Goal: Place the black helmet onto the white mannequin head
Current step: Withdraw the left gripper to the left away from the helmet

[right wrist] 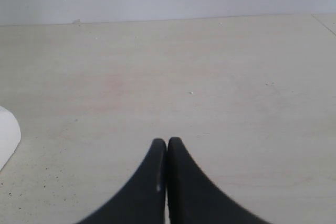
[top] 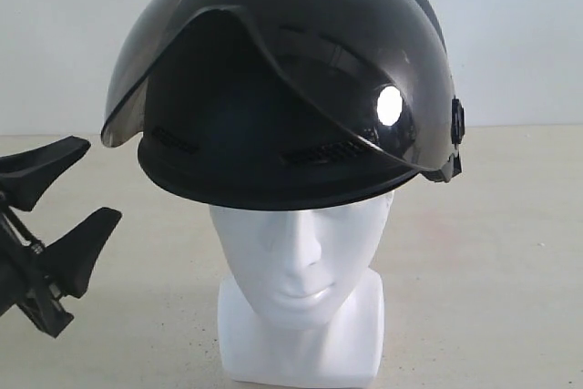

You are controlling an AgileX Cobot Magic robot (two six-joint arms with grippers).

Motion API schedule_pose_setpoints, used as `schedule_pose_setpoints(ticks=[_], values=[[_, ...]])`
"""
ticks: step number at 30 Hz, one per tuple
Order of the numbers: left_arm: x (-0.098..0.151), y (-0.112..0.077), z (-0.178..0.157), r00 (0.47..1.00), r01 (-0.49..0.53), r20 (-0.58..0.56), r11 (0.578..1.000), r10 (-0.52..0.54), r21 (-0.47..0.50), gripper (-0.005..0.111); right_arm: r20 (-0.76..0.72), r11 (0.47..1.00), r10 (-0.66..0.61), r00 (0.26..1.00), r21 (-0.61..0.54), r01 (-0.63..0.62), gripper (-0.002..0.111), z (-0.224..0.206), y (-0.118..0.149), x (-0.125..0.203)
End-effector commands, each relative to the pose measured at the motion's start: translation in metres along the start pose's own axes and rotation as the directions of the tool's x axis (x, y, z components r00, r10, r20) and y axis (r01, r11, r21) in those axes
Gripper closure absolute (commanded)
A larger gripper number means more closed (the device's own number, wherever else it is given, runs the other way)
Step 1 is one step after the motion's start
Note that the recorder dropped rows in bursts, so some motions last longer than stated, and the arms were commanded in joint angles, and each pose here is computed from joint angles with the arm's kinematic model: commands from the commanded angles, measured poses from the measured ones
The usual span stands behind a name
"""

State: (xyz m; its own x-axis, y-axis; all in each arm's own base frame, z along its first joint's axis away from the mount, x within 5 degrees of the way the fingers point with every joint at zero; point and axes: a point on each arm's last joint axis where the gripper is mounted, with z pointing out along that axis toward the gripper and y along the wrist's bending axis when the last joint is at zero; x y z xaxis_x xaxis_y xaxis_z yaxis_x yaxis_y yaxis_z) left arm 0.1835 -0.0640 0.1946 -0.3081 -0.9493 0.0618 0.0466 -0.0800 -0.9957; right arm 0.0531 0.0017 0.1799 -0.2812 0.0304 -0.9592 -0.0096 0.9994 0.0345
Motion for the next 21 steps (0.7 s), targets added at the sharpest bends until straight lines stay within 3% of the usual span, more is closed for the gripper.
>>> schedule_pose_setpoints(ticks=[1,5,8,10,17,21], values=[[0.002,-0.005,-0.013,0.996,-0.082,-0.021,0.996,0.083,0.036,0.046,0.016,1.000,-0.007,1.000,0.004,0.006,0.108,0.000,0.000,-0.001],[0.005,-0.014,-0.018,0.979,-0.195,-0.045,0.977,0.200,0.090,0.071,0.016,1.000,-0.007,1.000,0.004,0.006,0.108,0.000,0.000,-0.001],[0.007,-0.021,-0.020,0.957,-0.281,-0.041,0.950,0.288,0.134,0.100,0.016,1.000,-0.007,1.000,0.004,0.006,0.108,0.000,0.000,-0.001],[0.008,-0.026,-0.023,0.934,-0.346,-0.035,0.923,0.357,0.169,0.102,0.016,1.000,-0.007,1.000,0.004,0.006,0.108,0.000,0.000,-0.001],[0.007,-0.045,-0.030,0.939,-0.336,0.014,0.904,0.345,0.263,0.102,0.016,1.000,-0.007,1.000,0.002,0.007,0.108,0.000,0.000,-0.001],[0.010,-0.071,-0.026,0.939,-0.332,0.040,0.866,0.343,0.373,0.102,0.016,1.000,-0.007,1.000,0.002,0.007,0.108,0.000,0.000,-0.001]])
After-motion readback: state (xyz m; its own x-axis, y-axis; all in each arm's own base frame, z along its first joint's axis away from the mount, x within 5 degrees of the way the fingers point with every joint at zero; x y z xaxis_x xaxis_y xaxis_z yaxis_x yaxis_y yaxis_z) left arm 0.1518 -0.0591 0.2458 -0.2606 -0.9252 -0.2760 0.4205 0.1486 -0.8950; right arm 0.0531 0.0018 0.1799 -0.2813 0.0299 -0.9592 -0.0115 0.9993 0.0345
